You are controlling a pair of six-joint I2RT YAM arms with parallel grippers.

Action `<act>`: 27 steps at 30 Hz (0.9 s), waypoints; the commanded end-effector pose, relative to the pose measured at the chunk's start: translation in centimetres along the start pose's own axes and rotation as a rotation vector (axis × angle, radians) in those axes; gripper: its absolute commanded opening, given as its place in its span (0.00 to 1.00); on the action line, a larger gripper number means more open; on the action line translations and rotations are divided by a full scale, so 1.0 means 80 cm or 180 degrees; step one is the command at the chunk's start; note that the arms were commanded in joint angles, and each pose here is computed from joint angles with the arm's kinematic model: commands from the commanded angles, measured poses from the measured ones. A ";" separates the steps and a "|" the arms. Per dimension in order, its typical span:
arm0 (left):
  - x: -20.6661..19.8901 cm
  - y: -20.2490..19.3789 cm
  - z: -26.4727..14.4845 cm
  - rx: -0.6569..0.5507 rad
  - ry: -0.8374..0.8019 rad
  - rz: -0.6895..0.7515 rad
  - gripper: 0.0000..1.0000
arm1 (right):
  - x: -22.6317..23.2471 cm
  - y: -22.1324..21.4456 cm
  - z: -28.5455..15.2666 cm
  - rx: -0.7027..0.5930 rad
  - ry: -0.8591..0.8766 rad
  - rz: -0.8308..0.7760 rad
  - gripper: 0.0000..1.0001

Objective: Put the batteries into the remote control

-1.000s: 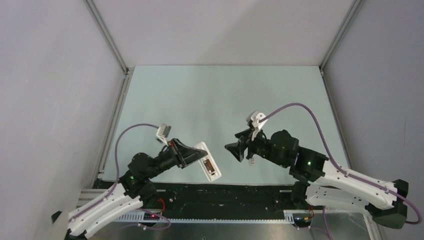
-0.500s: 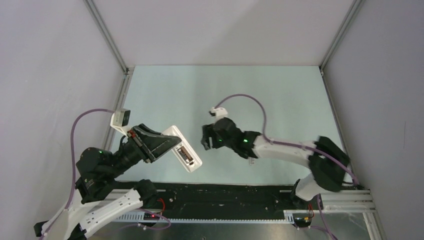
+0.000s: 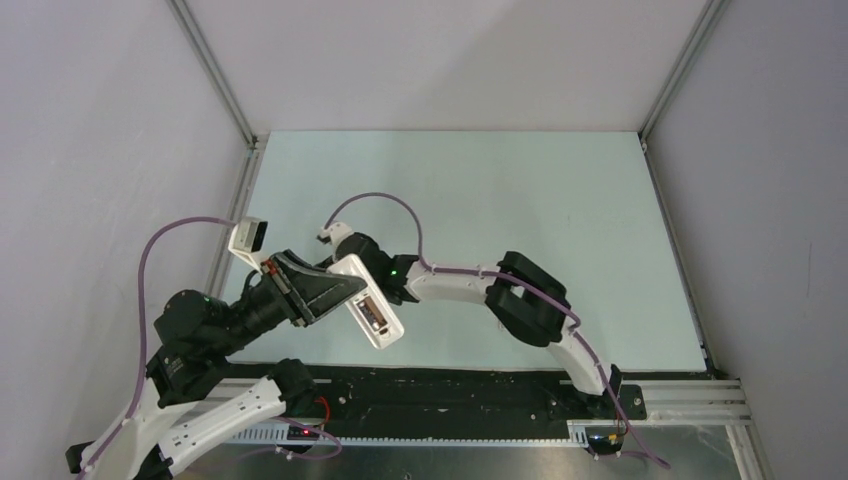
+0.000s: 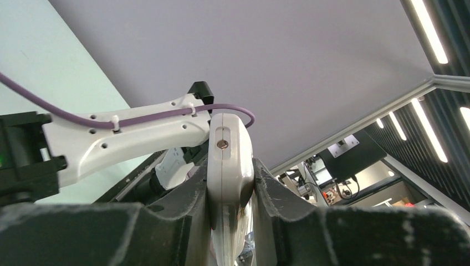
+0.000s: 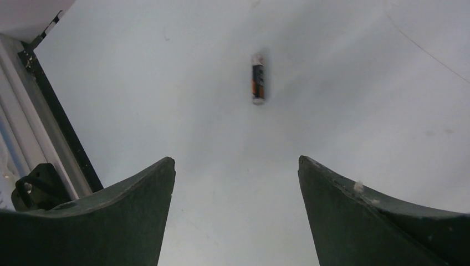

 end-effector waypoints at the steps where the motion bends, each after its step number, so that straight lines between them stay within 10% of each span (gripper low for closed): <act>1: -0.011 0.003 -0.001 0.0014 -0.0108 0.0036 0.00 | 0.028 0.021 0.030 -0.0174 0.0283 -0.0327 0.86; 2: -0.011 0.003 -0.001 0.0023 -0.0109 0.0029 0.00 | 0.029 0.020 0.035 -0.0161 0.0264 -0.0343 0.86; 3: -0.010 0.003 -0.001 0.0024 -0.0105 0.0026 0.00 | -0.021 -0.092 0.045 0.0564 -0.0024 -0.0366 0.86; 4: -0.010 0.003 -0.001 0.0022 -0.0102 0.0023 0.00 | 0.017 -0.006 0.052 0.0036 0.0149 -0.0371 0.86; 8: -0.008 0.003 -0.001 0.0003 -0.0081 0.0008 0.00 | 0.021 0.015 0.069 -0.0163 0.0051 -0.0429 0.86; 27: 0.002 -0.001 -0.001 -0.0029 -0.0007 -0.0027 0.00 | 0.001 -0.021 0.101 0.0141 -0.0330 -0.0807 0.61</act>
Point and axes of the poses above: each gripper's point midway between its finger pads, its own z axis out along the fingers, its own x axis along the line the jaws close on, y = z × x, the point moved 8 cm from there along -z, back along the fingers, and after that the axes turned 1 degree about z, right-handed, at the moved point
